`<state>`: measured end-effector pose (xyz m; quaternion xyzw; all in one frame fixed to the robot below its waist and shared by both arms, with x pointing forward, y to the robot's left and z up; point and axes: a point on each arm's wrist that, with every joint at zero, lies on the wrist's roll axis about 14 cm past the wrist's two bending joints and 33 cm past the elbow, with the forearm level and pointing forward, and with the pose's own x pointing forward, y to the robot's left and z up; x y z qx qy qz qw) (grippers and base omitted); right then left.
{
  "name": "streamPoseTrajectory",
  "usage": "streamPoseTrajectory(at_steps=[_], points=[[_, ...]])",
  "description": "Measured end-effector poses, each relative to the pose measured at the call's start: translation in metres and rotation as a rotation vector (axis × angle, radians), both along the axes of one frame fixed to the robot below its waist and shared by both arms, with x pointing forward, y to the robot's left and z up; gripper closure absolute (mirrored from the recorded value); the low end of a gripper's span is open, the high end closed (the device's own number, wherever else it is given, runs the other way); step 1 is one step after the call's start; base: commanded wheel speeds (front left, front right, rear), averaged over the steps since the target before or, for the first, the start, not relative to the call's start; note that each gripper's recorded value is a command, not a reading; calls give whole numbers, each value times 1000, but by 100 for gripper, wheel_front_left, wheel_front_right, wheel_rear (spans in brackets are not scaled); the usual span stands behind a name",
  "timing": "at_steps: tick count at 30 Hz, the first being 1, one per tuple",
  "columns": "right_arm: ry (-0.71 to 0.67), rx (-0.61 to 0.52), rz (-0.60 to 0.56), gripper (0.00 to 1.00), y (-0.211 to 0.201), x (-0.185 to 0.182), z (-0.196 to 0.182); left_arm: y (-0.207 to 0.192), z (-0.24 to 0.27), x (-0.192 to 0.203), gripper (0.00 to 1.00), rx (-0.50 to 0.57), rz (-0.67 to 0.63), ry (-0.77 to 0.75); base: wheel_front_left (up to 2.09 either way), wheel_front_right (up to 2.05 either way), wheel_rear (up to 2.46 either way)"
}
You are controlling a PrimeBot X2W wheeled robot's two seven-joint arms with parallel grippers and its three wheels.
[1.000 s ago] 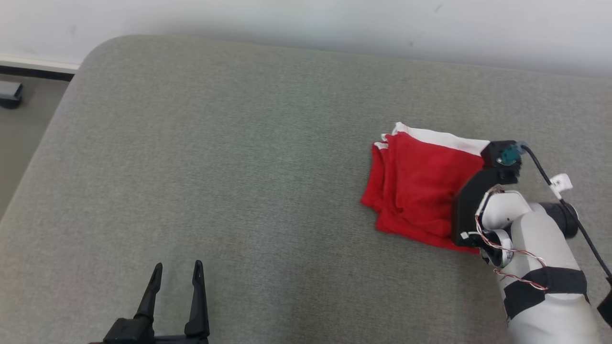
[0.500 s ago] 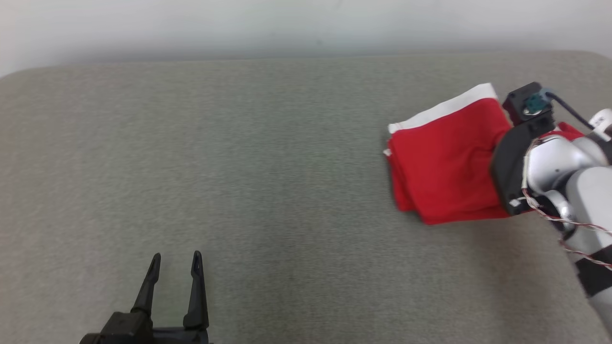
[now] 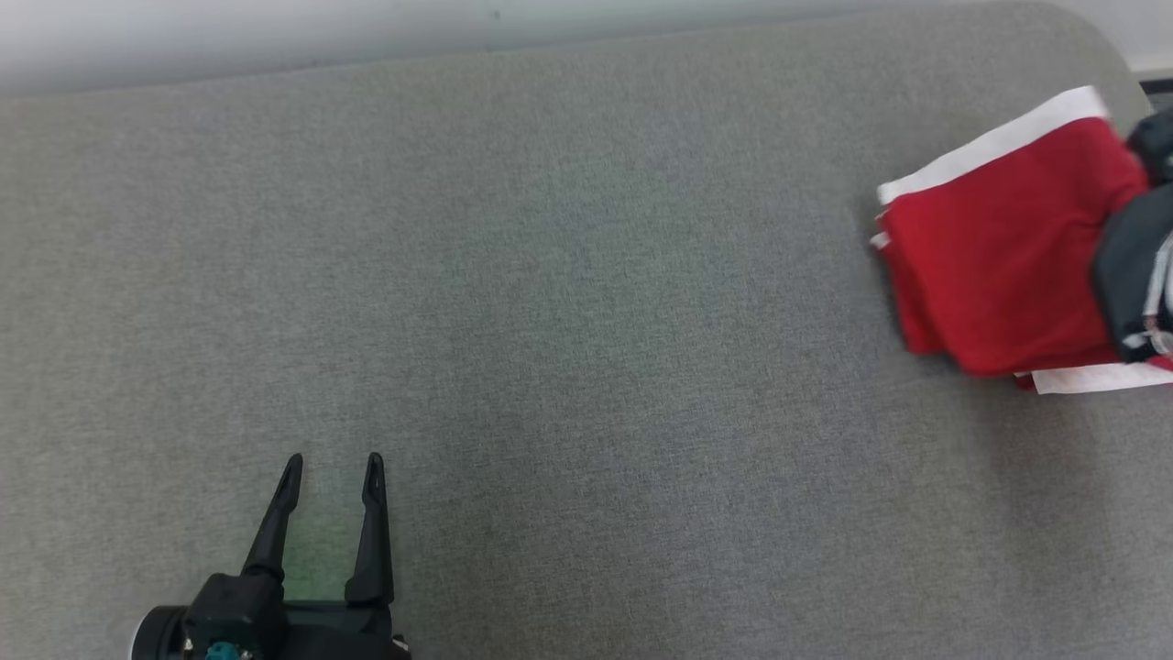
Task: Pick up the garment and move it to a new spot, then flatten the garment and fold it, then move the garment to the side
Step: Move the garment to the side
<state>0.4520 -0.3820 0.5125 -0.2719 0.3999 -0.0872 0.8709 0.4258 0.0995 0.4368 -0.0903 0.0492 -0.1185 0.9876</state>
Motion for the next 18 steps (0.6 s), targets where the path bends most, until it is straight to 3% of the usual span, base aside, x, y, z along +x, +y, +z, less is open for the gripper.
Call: streamPoseTrajectory(at_steps=[9, 17, 18], points=[[-39, -48, -153, 100, -62, -12, -9, -3, -16, 9, 0, 7, -22, 27, 0, 0, 0], [-101, -120, -177, 100, -83, -9, -15, 3, -23, 11, 0, 29, -22, 36, 0, 0, 0], [-107, -126, -174, 89, -84, -8, -17, 4, -23, 11, 0, 31, -20, 37, 0, 0, 0]])
